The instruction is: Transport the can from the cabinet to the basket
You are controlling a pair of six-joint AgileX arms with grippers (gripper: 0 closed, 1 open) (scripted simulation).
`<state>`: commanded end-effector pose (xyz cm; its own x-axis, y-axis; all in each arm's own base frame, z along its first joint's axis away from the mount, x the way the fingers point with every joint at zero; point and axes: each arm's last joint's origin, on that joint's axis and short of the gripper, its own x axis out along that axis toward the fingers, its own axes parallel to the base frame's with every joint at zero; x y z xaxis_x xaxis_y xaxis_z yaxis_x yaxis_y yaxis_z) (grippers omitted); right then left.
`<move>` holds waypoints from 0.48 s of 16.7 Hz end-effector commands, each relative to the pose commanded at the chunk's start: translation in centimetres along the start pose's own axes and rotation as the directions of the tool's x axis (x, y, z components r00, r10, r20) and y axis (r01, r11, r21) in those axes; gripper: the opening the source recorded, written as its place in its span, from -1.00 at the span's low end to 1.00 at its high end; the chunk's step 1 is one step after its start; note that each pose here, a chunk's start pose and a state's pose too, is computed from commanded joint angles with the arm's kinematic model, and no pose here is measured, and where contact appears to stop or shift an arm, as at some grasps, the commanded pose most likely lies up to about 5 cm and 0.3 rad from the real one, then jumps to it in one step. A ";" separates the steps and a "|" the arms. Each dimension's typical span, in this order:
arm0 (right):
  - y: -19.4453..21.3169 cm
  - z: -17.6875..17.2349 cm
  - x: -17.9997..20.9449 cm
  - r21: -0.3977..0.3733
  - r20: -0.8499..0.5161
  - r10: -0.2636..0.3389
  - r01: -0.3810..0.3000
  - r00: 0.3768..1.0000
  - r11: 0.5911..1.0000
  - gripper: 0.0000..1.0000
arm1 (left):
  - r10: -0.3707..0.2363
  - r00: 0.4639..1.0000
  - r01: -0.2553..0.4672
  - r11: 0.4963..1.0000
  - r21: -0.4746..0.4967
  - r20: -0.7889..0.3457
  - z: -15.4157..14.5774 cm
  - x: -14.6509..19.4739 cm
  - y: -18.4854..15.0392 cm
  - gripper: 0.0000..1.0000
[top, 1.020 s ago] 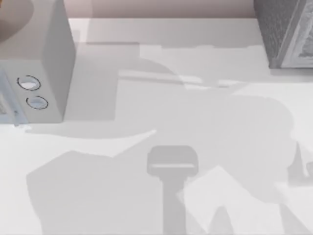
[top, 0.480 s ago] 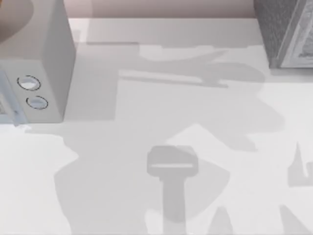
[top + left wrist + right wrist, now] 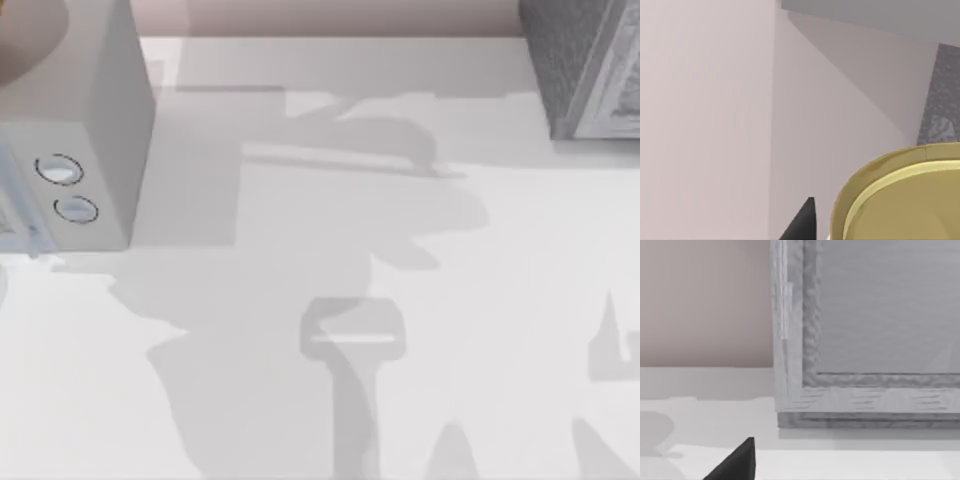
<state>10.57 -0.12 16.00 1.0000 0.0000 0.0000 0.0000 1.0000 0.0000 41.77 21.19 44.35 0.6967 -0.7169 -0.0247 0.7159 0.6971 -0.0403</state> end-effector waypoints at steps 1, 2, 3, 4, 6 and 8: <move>0.0 0.0 0.0 0.000 0.000 0.000 0.000 1.000 1.000 1.00 | 0.004 1.000 -0.004 1.000 0.004 -0.024 -0.5 0.1 -0.4 -1.00; 0.0 0.0 0.0 0.000 0.000 0.000 0.000 1.000 1.000 1.00 | 0.005 0.999 -0.005 1.000 0.008 -0.048 -1.0 0.2 -0.7 -1.00; 0.0 0.0 0.0 0.000 0.000 0.000 0.000 1.000 1.000 1.00 | 0.005 0.997 -0.004 1.000 0.013 -0.072 -1.5 0.2 -1.2 -1.00; 0.0 0.0 0.0 0.000 0.000 0.000 0.000 1.000 1.000 1.00 | 0.002 0.996 -0.001 1.000 0.017 -0.093 -1.9 0.3 -1.6 -1.00; 0.0 0.0 0.0 0.000 0.000 0.000 0.000 1.000 1.000 1.00 | -0.005 0.991 0.009 1.000 0.024 -0.131 -2.6 0.3 -2.4 -1.00; 0.0 0.0 0.0 0.000 0.000 0.000 0.000 1.000 1.000 1.00 | -0.014 0.987 0.019 0.999 0.029 -0.160 -3.0 0.2 -3.0 -1.00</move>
<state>10.57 -0.12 16.00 1.0000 0.0000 0.0000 0.0000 1.0000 0.0000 39.62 18.87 41.47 0.6701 -0.7193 -0.1833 0.7301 0.6832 -0.0119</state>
